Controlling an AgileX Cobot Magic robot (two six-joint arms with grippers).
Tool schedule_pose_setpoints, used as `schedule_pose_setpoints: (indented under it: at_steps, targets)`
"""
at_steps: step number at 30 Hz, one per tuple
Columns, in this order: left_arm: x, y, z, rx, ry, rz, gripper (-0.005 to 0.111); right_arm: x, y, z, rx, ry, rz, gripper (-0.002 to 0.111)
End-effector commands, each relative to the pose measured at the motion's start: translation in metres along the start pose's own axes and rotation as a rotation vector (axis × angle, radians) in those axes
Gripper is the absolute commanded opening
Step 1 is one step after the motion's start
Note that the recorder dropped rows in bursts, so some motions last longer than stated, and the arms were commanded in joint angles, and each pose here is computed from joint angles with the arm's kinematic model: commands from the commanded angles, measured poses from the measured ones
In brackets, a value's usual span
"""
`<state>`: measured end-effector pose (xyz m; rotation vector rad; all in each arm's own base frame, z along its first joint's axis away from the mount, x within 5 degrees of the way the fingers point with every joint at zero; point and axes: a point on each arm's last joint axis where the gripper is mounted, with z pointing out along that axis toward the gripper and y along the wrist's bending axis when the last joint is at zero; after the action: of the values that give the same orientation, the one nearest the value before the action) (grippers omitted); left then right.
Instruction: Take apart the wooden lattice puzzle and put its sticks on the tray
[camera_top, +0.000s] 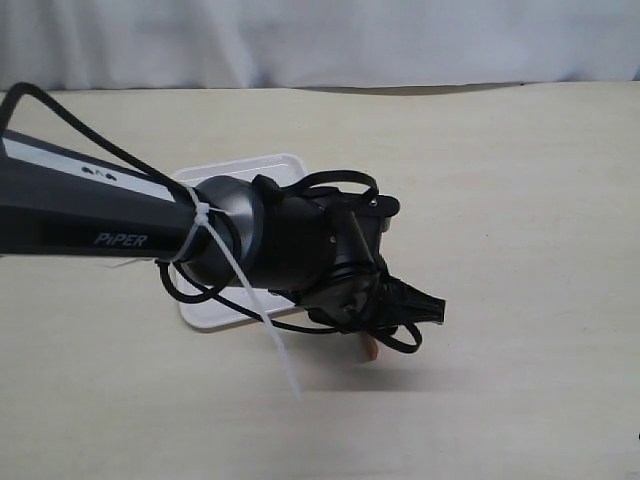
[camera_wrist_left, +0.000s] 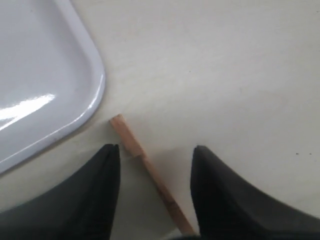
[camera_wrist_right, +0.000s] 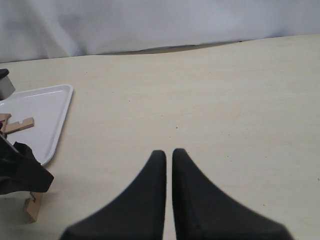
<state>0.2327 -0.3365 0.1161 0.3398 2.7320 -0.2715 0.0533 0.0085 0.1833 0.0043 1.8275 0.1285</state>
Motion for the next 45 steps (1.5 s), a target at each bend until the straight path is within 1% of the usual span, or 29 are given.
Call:
schedule_pose_setpoints:
  at_steps: [1, 4, 9, 12, 18, 19, 20, 21, 23, 24, 28, 30, 32, 36, 39, 40, 41, 42, 43, 44, 45]
  targets:
    - [-0.001, -0.001, 0.001, 0.011, -0.01, -0.002, 0.039, 0.0, -0.001, 0.001, 0.008, -0.001, 0.002, 0.005]
    - [-0.001, -0.001, 0.001, 0.008, -0.014, 0.009, 0.039, 0.0, -0.001, 0.001, 0.008, -0.001, 0.002, 0.005]
    - [0.001, 0.002, 0.0, -0.026, 0.002, 0.014, 0.039, 0.0, -0.001, 0.001, 0.008, -0.001, 0.002, 0.005]
    - [0.0, 0.002, 0.0, -0.025, 0.0, 0.017, 0.039, 0.0, -0.001, 0.001, 0.008, -0.001, 0.002, 0.005]
    - [0.005, 0.003, 0.012, -0.037, 0.02, 0.021, 0.039, 0.0, -0.001, 0.001, 0.008, -0.001, 0.002, 0.005]
    - [0.006, 0.003, 0.013, -0.037, 0.02, 0.022, 0.037, 0.0, -0.001, 0.001, 0.008, -0.001, 0.002, 0.005]
    - [0.005, 0.003, 0.013, -0.029, 0.015, 0.022, 0.032, 0.0, -0.001, 0.001, 0.008, -0.001, 0.002, 0.005]
    - [0.005, 0.003, 0.013, -0.028, 0.012, 0.028, 0.024, 0.0, -0.001, 0.001, 0.008, -0.001, 0.002, 0.005]
    - [0.004, 0.003, 0.012, -0.028, 0.002, 0.05, 0.003, 0.0, -0.001, 0.001, 0.008, -0.001, 0.002, 0.005]
    - [0.003, 0.002, 0.01, -0.023, -0.003, 0.07, 0.0, 0.0, -0.001, 0.001, 0.008, -0.001, 0.002, 0.005]
    - [-0.004, -0.002, -0.004, 0.012, -0.039, 0.136, 0.0, 0.0, -0.001, 0.001, 0.008, -0.001, 0.002, 0.005]
    - [-0.01, -0.004, -0.017, 0.041, -0.074, 0.171, 0.0, 0.0, -0.001, 0.001, 0.008, -0.001, 0.002, 0.005]
    - [-0.017, -0.006, -0.035, 0.061, -0.12, 0.228, 0.0, 0.0, -0.001, 0.001, 0.008, -0.001, 0.002, 0.005]
    - [-0.032, -0.002, -0.065, 0.018, -0.227, 0.347, 0.0, 0.0, -0.001, 0.001, 0.008, -0.001, 0.002, 0.005]
    - [-0.041, 0.006, -0.075, -0.022, -0.267, 0.381, 0.0, 0.0, -0.001, 0.001, 0.008, -0.001, 0.002, 0.005]
    - [-0.049, 0.019, -0.074, -0.058, -0.267, 0.358, 0.0, 0.0, -0.001, 0.001, 0.008, -0.001, 0.002, 0.005]
    - [-0.054, 0.027, -0.073, -0.073, -0.264, 0.336, 0.0, 0.0, -0.001, 0.001, 0.008, -0.001, 0.002, 0.005]
    - [-0.063, 0.044, -0.07, -0.104, -0.249, 0.276, 0.0, 0.0, -0.001, 0.001, 0.008, -0.001, 0.002, 0.005]
    - [-0.067, 0.051, -0.069, -0.111, -0.247, 0.254, 0.0, 0.0, -0.001, 0.001, 0.008, -0.001, 0.002, 0.005]
    - [-0.075, 0.067, -0.068, -0.136, -0.247, 0.219, 0.0, 0.0, -0.001, 0.001, 0.008, -0.001, 0.002, 0.005]
    - [-0.078, 0.073, -0.067, -0.144, -0.248, 0.207, 0.0, 0.0, -0.001, 0.001, 0.008, -0.001, 0.002, 0.005]
